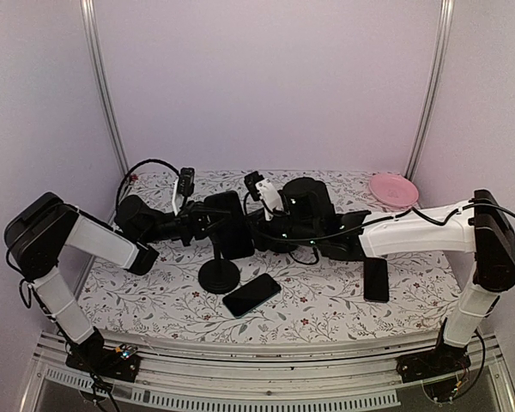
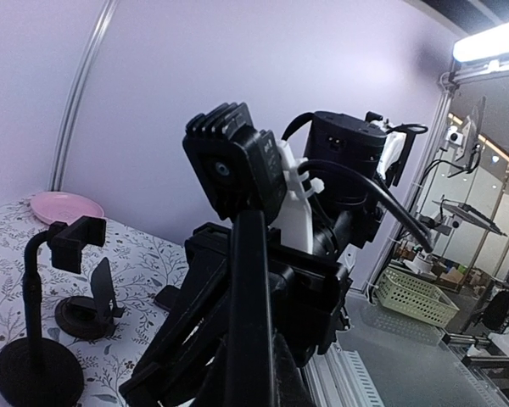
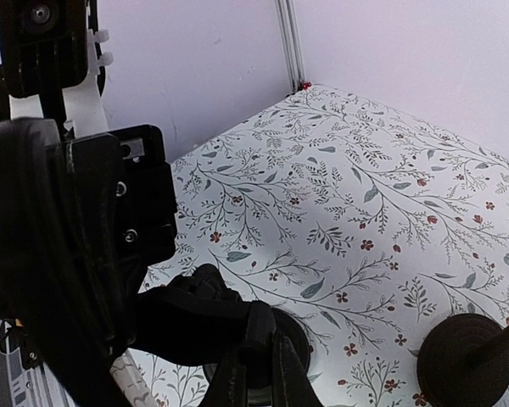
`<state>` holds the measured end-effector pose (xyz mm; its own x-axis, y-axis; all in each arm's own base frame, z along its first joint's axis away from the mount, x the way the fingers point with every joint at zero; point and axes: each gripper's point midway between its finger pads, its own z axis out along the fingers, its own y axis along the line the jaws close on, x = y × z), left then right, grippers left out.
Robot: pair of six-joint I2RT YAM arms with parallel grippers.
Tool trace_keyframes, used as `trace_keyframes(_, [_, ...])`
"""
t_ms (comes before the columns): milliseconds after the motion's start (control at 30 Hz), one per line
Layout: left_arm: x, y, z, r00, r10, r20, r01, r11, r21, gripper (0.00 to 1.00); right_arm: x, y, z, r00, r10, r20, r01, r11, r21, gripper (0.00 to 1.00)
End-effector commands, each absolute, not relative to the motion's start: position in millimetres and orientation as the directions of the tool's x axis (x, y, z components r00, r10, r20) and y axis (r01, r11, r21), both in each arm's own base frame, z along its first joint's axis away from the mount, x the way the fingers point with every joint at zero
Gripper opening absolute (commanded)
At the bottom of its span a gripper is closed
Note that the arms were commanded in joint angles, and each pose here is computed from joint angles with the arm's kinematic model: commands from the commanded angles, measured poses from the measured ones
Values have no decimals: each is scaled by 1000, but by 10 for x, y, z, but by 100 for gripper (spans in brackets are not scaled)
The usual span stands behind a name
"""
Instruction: Place the phone on the phone stand
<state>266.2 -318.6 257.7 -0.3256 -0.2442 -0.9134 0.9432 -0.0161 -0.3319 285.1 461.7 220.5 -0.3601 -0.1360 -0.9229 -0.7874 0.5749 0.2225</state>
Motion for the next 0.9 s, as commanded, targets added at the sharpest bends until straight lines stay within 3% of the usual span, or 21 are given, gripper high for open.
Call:
trace_keyframes(0, [2723, -2792, 2950, -62, -411, -909, 985, 124, -123, 0, 2858, 4658, 2666, -281, -23, -959, -749, 631, 204, 2])
trace_keyframes(333, [2941, -2682, 2780, -97, -282, -954, 937, 297, -183, 0, 3121, 4512, 2571, -232, -97, -968, -612, 788, 68, 2])
trace_keyframes(867, [3287, -2480, 2582, -141, -178, -974, 804, 553, -217, 0, 3266, 4501, 2397, -246, -153, -957, -542, 840, 5, 2])
